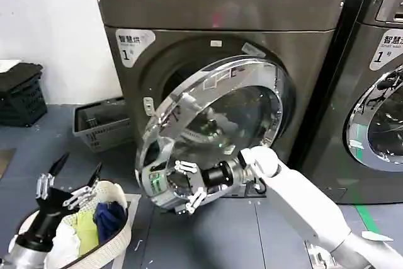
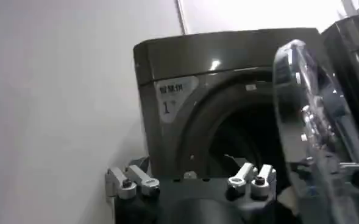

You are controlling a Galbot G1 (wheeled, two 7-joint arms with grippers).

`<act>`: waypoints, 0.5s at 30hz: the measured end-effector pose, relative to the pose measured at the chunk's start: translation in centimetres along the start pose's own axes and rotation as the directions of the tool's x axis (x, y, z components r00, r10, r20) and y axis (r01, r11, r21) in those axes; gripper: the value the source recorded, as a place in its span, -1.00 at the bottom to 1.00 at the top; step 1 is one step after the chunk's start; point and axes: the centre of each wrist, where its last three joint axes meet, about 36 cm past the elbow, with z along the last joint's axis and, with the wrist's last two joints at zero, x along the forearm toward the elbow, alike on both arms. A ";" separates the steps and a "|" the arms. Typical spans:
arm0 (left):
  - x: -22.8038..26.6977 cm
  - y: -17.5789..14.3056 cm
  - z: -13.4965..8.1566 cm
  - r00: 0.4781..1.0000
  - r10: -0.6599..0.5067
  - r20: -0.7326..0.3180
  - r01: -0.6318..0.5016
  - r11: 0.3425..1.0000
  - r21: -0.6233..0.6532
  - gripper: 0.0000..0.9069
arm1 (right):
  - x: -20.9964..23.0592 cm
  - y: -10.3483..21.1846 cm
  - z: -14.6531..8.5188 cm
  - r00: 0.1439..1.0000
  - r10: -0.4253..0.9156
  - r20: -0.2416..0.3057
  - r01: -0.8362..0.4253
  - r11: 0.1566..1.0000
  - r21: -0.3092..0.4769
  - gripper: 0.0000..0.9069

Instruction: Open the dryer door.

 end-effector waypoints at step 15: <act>-2.6 0.4 1.3 0.993 0.105 -0.050 -0.105 0.994 -0.010 1.00 | 1.5 1.3 -2.1 0.999 -0.050 -0.005 0.050 0.999 0.020 1.00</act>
